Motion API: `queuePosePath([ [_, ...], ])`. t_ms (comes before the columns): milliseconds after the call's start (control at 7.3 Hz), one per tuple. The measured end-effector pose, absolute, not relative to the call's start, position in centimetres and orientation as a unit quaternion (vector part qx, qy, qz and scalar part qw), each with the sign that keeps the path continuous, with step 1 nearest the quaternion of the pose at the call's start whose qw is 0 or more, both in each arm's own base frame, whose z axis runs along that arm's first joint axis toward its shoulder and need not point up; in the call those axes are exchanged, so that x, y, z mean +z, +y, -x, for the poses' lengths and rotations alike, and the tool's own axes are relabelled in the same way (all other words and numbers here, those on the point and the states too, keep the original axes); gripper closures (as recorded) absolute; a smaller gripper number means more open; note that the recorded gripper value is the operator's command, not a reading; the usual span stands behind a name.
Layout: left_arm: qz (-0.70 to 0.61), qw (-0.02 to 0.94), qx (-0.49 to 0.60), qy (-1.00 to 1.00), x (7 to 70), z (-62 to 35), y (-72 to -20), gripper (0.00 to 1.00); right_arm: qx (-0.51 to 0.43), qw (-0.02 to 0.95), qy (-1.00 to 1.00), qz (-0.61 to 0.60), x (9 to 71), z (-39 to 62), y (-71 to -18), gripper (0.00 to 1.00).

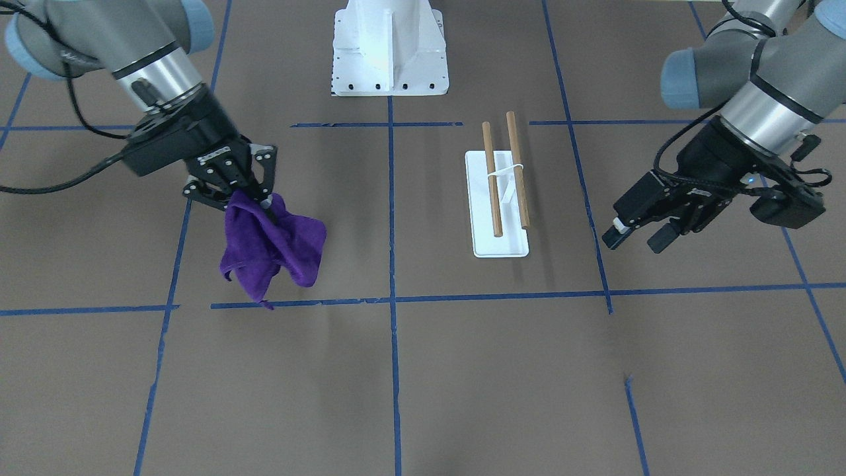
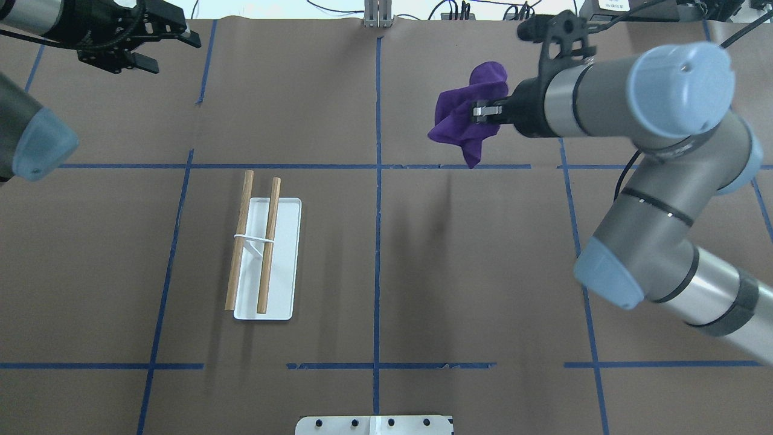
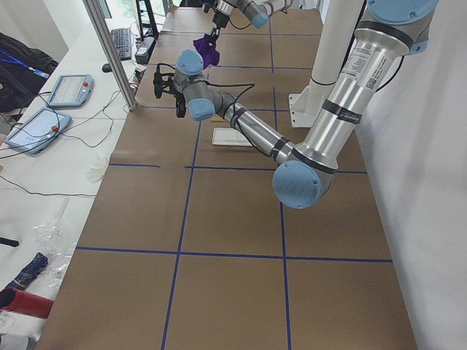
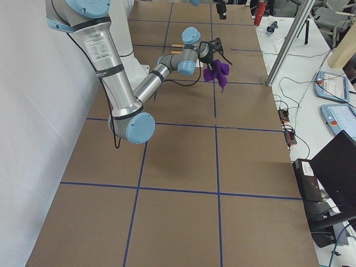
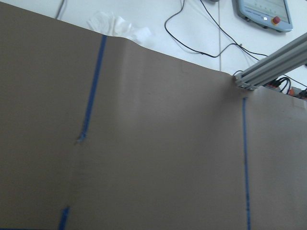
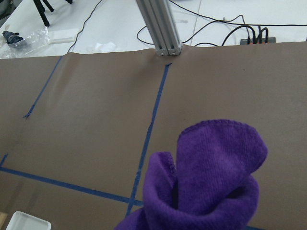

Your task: Hang towel on rack

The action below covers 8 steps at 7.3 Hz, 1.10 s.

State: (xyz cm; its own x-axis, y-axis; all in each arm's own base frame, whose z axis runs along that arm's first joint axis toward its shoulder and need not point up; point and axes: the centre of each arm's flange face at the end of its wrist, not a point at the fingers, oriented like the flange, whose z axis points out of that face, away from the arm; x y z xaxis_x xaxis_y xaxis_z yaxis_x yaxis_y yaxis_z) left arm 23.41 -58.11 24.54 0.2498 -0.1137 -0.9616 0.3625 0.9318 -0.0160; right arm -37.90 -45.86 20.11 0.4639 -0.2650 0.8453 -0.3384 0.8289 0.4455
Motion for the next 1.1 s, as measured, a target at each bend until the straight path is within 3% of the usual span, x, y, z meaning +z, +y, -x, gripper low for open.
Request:
queuePosePath([
  [411,-0.078,0.761,-0.137,0.629,17.9,-32.0,-53.9,0.09,-0.017,0.815,-0.469,-0.341,14.9,46.1,-39.8,1.0],
  [1096,-0.074,0.747,-0.11,0.652,12.7,-39.2,-50.4,0.14,-0.118,0.826,-0.392,-0.388,13.5,48.7,-37.6,1.0],
])
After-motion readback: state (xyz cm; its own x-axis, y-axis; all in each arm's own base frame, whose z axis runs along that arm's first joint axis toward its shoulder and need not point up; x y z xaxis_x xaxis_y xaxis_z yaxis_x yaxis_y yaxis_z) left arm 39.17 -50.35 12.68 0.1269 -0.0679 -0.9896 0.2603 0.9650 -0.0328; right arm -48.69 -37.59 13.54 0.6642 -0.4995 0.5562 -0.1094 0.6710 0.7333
